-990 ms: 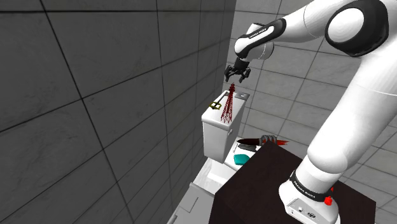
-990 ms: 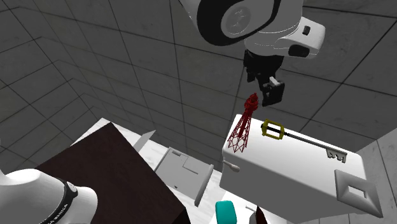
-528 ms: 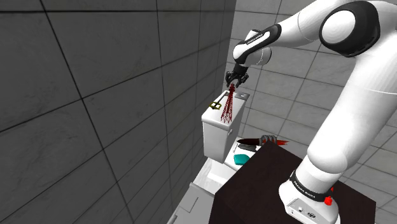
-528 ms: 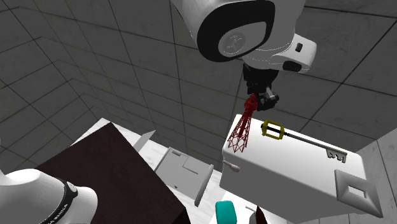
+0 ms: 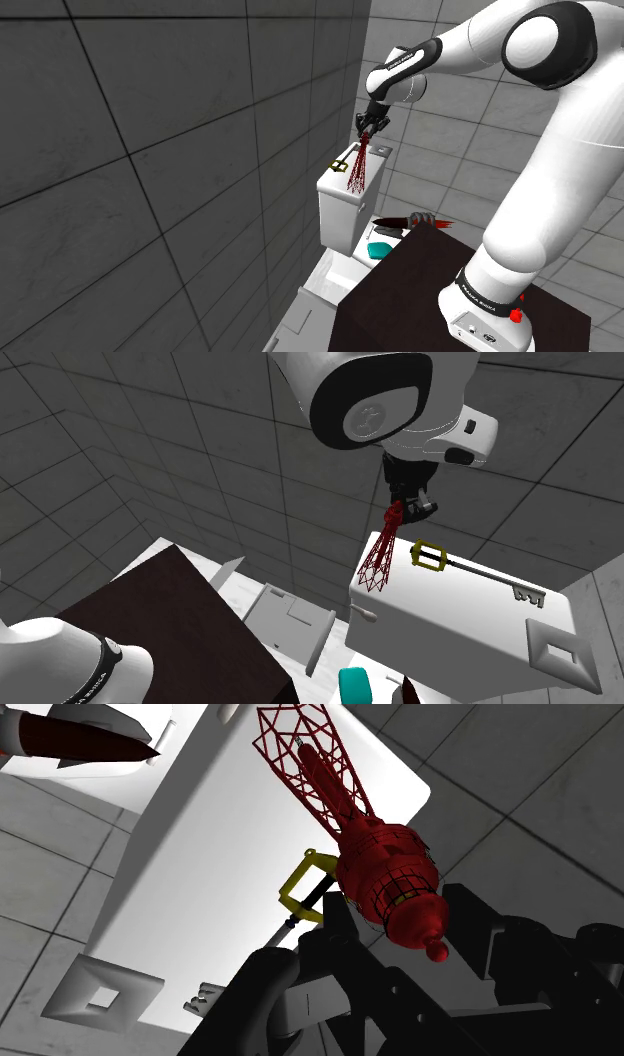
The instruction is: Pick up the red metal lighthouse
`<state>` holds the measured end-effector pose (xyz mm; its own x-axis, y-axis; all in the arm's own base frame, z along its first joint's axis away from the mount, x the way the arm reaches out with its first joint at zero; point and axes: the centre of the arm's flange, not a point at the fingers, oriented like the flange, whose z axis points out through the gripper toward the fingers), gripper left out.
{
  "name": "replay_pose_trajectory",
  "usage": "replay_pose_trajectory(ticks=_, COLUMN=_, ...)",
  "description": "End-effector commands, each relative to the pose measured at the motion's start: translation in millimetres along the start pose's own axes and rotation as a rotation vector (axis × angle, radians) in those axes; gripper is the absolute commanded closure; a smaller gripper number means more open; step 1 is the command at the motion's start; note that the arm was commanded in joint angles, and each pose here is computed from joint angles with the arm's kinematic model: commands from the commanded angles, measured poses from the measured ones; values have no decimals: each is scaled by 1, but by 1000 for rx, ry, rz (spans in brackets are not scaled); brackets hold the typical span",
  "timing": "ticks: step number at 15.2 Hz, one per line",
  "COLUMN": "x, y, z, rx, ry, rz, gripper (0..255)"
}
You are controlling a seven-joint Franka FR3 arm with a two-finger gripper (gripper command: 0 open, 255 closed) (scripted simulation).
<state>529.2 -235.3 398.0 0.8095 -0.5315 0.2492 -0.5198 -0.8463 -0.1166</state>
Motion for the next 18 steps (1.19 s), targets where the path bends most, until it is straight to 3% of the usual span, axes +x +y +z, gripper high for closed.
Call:
replay_pose_trajectory(ticks=1, x=-1, y=0, z=0, rx=0, ry=-2, rz=0, gripper=255)
replay_pose_trajectory(ticks=18, x=19, y=-10, z=-76, rx=0, ry=-2, rz=0, gripper=255)
